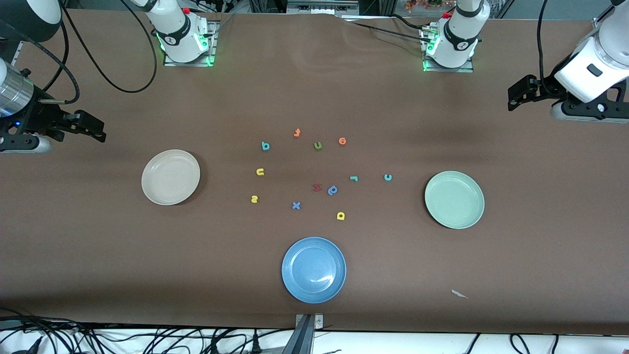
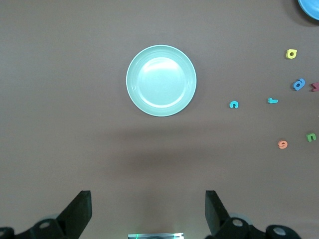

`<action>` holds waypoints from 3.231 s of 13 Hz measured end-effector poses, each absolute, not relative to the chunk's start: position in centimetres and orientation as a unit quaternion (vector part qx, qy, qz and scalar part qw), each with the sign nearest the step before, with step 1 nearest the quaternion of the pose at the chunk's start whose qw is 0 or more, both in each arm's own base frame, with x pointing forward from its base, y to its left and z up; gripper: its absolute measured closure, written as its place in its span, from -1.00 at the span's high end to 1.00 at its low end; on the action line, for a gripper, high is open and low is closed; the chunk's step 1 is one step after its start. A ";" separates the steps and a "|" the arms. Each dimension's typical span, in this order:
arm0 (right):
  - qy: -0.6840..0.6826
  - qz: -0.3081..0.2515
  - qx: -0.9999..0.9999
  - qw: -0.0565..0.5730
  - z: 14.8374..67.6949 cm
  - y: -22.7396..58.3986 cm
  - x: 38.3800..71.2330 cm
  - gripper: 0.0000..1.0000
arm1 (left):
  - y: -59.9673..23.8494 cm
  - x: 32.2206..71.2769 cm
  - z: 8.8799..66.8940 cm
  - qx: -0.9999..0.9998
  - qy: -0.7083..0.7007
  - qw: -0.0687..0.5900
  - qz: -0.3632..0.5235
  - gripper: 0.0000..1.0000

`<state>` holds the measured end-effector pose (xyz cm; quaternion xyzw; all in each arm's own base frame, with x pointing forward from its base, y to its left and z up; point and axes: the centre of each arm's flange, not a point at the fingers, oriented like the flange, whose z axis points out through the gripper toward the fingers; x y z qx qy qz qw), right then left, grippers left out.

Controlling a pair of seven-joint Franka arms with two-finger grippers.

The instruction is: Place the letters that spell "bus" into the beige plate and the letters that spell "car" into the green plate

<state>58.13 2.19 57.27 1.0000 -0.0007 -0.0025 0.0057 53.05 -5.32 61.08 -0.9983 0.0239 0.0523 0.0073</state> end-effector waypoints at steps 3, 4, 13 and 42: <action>-0.001 -0.002 1.000 0.006 57.3 2.2 58.1 1.00 | -4.7 53.2 60.9 -0.998 0.018 0.007 0.054 1.00; 0.000 -0.002 1.000 0.006 57.3 2.2 58.1 1.00 | -4.5 53.3 60.8 -0.998 0.016 0.007 0.054 1.00; 0.001 -0.002 1.000 0.006 57.3 2.4 58.1 1.00 | -4.4 53.4 60.9 -0.998 0.016 0.007 0.053 1.00; 0.014 0.003 1.000 0.004 57.9 3.9 57.8 1.00 | -4.5 53.7 60.5 -0.998 0.016 0.006 0.057 1.00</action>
